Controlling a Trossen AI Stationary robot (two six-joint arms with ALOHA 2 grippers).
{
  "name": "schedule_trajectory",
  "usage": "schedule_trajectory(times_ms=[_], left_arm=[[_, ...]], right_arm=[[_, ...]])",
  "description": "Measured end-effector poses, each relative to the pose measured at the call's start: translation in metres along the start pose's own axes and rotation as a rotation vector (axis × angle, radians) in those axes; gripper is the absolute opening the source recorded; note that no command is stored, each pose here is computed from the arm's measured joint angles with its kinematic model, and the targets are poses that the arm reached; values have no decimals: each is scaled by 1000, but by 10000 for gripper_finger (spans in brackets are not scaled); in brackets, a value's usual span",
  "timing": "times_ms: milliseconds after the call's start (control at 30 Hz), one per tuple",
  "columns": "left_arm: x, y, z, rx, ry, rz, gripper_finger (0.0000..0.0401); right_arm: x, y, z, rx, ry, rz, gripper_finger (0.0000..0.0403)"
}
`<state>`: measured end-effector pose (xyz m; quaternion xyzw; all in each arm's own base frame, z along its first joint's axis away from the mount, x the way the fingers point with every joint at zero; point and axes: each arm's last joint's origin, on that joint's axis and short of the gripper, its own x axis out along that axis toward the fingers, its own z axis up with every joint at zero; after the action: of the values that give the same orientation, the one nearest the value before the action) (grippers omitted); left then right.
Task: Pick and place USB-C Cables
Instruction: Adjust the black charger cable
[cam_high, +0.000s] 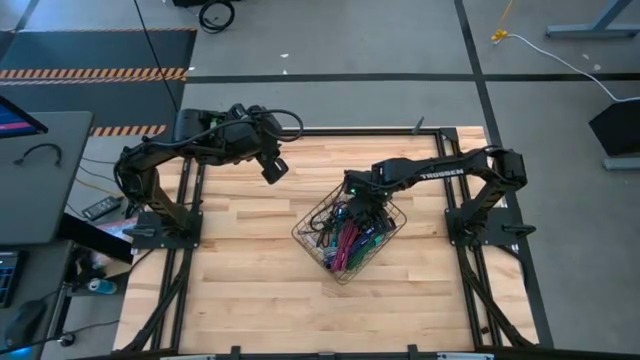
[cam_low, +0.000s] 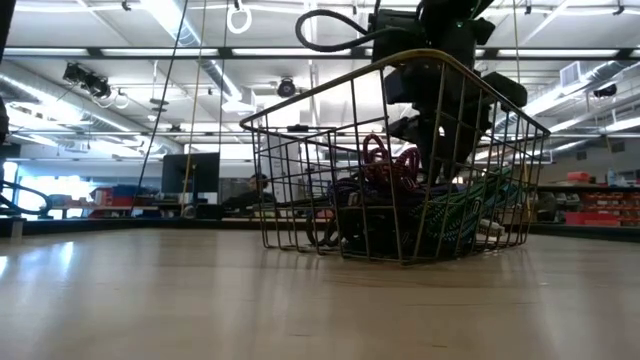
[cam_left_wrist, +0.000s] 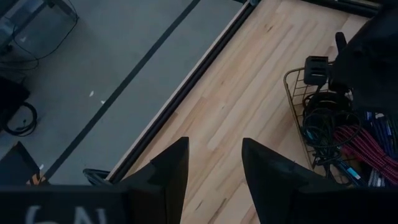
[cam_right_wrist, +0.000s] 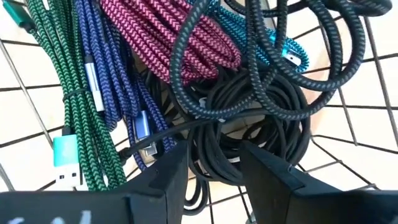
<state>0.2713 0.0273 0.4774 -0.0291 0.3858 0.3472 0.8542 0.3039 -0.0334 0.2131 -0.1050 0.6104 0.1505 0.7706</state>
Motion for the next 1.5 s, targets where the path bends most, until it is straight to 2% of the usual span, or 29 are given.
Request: schedule_trajectory(times_ms=[200, 400, 667, 767, 933, 1000, 1133, 1500], left_arm=[[0, 0, 0, 0, 0, 0, 156], [0, 0, 0, -1, 0, 0, 156], [0, 0, 0, -1, -1, 0, 156], [0, 0, 0, -1, -1, 0, 156], [0, 0, 0, -1, -1, 0, 156], [0, 0, 0, 0, -1, 0, 156], [0, 0, 0, 0, -1, 0, 156], [0, 0, 0, 29, -1, 0, 156]], right_arm=[[12, 0, -11, 17, 20, 36, 151], [22, 1, -17, 15, 30, -10, 151], [24, -4, -12, 11, -21, -70, 146], [24, -4, -12, 31, -14, -70, 115], [22, -2, -14, 99, -11, -40, 18], [19, 0, -14, 130, -13, -34, 14], [1, -1, -4, 176, -8, -30, 9], [-82, -3, 34, 183, -119, -76, 8]])
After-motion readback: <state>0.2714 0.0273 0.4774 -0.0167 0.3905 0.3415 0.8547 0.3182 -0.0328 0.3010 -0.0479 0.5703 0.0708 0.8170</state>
